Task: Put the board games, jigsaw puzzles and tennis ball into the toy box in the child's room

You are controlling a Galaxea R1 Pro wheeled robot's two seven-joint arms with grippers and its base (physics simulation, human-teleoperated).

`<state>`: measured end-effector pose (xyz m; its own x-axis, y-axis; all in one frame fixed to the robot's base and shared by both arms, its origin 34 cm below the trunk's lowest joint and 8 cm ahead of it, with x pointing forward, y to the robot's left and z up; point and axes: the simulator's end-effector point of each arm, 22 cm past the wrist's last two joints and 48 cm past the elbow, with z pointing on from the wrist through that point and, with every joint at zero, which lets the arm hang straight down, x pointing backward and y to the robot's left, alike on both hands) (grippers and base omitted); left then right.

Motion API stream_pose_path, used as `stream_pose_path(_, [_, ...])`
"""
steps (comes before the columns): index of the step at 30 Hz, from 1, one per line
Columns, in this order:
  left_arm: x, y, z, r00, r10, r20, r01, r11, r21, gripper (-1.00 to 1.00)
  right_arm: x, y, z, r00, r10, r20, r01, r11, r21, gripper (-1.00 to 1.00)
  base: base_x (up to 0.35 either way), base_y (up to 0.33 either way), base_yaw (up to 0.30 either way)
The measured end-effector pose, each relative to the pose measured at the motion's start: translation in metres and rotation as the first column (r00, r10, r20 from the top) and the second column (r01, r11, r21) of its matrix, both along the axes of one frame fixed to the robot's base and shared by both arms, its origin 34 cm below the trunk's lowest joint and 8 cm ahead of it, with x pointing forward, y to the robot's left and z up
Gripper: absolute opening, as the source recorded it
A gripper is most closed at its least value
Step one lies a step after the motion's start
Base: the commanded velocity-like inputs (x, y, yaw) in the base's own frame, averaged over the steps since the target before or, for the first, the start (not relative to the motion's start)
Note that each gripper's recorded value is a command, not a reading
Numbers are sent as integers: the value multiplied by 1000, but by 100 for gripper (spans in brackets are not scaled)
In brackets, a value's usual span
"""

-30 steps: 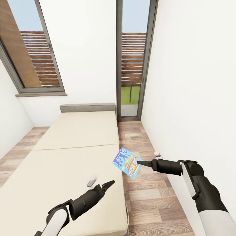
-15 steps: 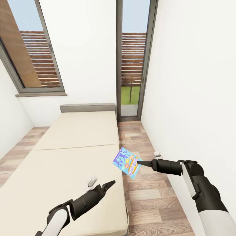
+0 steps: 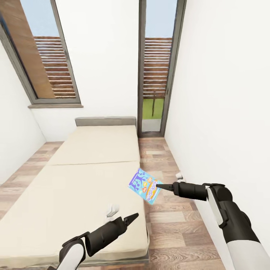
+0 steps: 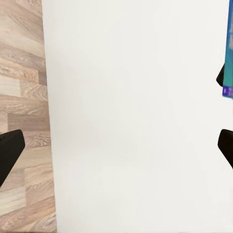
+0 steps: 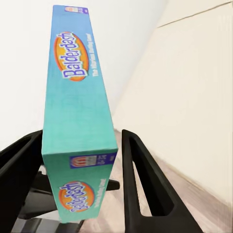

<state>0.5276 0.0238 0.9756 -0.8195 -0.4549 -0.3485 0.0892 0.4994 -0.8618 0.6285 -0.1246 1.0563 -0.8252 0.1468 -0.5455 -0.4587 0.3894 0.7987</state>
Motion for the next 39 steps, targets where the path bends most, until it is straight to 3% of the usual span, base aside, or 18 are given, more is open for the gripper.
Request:
stream_pose_path(16, [0,1,0,1000,2,1,-2,1000,2,100,5,-3,-2,1000,-19,13,20,999,-36,-100,-327,0,274])
stream_pose_path(20, [5,7,0,999,30,15,-30,1000,6,100,6,-5,-1,999,-24,22,25,999,-47,-100,-233,0,293])
stream_pose_path(39, [10,16,-2,997,70,27,-71,997,7,100,6,-5,0,999,-26,28,27,998,-51,-100,-45,0,294])
